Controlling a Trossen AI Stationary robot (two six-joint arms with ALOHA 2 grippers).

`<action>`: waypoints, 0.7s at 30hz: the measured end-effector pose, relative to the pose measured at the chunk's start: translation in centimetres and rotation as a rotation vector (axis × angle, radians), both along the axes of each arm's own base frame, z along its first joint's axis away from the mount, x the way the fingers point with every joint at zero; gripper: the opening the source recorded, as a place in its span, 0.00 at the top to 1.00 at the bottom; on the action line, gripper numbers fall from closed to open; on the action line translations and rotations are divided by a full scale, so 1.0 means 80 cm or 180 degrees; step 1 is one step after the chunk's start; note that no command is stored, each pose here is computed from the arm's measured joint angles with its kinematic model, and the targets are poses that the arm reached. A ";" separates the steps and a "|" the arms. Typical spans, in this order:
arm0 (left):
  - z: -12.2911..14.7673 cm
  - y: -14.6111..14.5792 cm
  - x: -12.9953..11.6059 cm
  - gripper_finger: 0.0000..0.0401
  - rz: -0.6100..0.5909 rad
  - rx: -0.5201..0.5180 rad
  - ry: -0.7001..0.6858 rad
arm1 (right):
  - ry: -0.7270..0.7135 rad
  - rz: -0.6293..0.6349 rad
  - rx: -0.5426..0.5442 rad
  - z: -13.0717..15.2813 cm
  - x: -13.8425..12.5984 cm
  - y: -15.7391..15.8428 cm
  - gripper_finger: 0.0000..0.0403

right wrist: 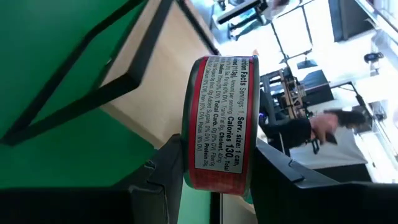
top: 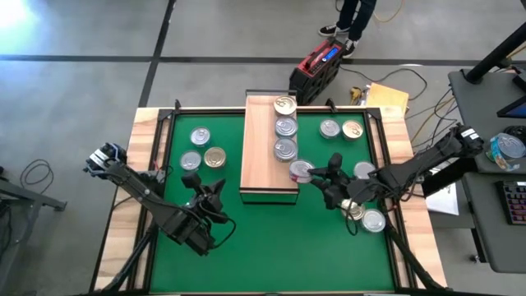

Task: Stack canned seafood by type on shelf
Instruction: Put the right red tuna can on the shelf

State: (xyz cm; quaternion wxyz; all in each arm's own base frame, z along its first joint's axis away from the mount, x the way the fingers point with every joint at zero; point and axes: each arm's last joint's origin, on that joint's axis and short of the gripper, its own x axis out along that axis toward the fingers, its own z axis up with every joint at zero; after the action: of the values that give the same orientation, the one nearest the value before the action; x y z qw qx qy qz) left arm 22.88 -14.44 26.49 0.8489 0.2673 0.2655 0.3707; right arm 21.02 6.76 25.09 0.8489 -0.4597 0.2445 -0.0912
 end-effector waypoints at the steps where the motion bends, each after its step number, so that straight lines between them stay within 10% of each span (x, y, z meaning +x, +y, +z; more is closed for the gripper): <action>1: 0.000 0.000 0.000 1.00 -0.0001 0.0018 -0.0018 | 0.0032 0.0009 -0.0028 -0.001 0.000 0.000 0.67; 21: 0.000 0.000 0.001 1.00 -0.0005 0.0057 -0.0045 | 0.0195 0.0148 -0.0091 -0.007 0.000 0.001 0.67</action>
State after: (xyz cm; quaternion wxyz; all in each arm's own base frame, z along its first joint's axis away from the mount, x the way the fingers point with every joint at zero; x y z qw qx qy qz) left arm 22.96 -14.44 26.51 0.8486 0.2724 0.2560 0.3743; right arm 21.05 6.84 24.56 0.8362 -0.4799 0.2583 -0.0608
